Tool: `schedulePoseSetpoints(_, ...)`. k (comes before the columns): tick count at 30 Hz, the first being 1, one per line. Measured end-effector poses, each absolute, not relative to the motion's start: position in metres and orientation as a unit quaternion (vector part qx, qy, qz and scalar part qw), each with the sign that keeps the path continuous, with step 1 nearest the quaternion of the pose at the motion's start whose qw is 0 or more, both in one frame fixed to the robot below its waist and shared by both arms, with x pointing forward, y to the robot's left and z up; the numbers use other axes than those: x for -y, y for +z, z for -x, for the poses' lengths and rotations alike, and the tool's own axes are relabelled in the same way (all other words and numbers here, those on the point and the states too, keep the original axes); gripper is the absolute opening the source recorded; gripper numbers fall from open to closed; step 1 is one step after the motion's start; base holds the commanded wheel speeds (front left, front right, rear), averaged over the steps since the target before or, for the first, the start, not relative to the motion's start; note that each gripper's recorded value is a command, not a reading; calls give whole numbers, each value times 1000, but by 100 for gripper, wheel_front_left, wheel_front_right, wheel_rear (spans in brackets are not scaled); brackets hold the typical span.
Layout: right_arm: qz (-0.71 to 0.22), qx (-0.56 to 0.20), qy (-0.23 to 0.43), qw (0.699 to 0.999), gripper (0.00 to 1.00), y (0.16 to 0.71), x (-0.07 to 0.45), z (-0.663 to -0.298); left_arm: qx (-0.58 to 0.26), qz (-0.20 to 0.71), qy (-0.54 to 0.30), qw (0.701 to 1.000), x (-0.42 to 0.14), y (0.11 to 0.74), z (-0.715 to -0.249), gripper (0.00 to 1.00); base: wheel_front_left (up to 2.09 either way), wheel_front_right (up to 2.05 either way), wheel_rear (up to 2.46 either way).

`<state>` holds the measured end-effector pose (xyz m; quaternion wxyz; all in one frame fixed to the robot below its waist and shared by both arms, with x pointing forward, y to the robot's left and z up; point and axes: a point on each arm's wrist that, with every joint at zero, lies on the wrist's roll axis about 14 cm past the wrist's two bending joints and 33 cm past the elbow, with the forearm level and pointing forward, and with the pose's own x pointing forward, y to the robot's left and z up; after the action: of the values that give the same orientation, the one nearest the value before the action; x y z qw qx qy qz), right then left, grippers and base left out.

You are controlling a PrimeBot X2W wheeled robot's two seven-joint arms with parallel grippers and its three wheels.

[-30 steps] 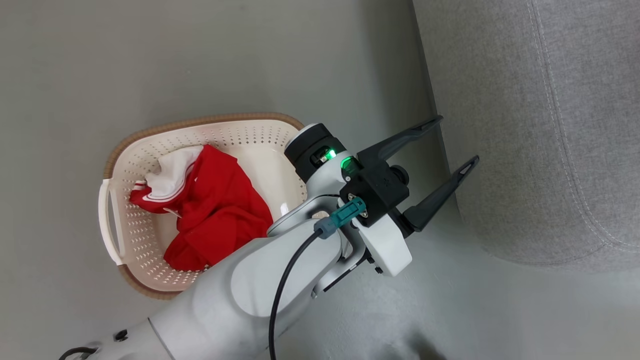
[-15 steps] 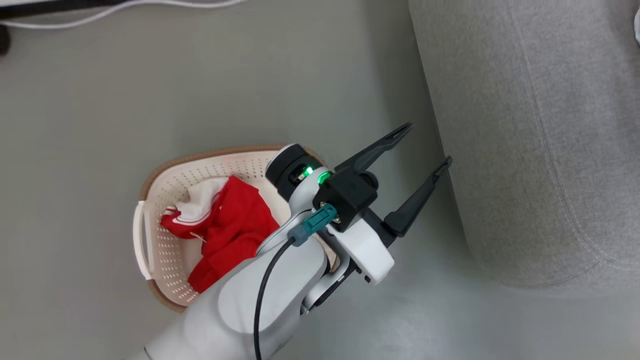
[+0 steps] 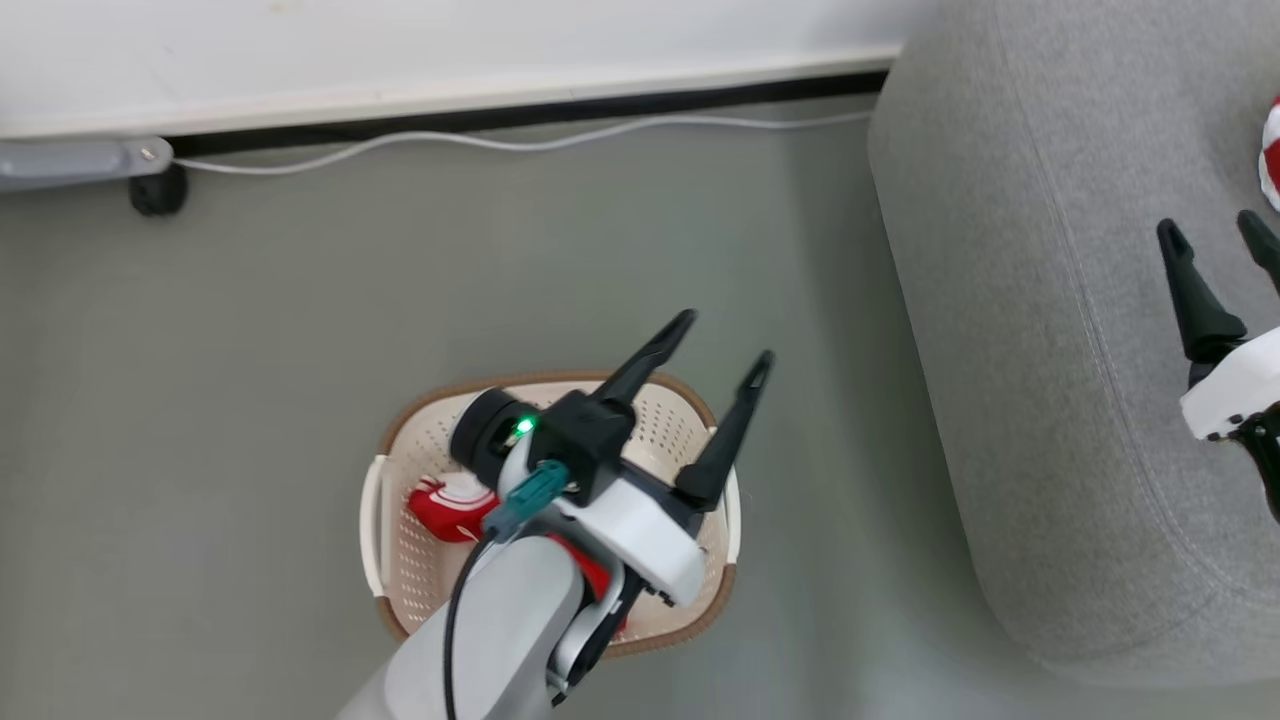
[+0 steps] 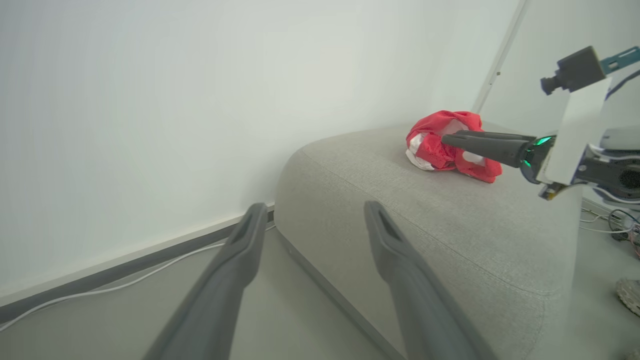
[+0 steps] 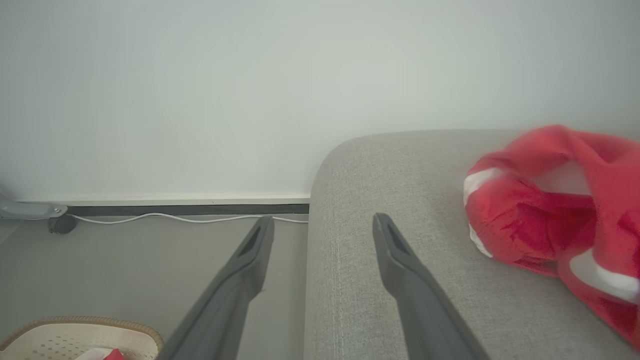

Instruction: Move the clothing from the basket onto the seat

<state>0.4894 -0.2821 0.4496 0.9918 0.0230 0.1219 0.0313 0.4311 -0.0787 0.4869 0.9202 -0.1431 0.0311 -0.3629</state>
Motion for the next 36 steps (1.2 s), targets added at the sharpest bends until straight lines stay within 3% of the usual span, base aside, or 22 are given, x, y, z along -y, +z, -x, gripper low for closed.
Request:
schedulePoseSetpoints(16,-39,-36,112,992,100,503,204,-473,-9,120,-154,981,-52,493,-420,100,0,0,0)
schedulePoseSetpoints(36,-71,41,123,989,100,533,176,-405,-25,87,16,996,-158,469,-361,100,0,0,0)
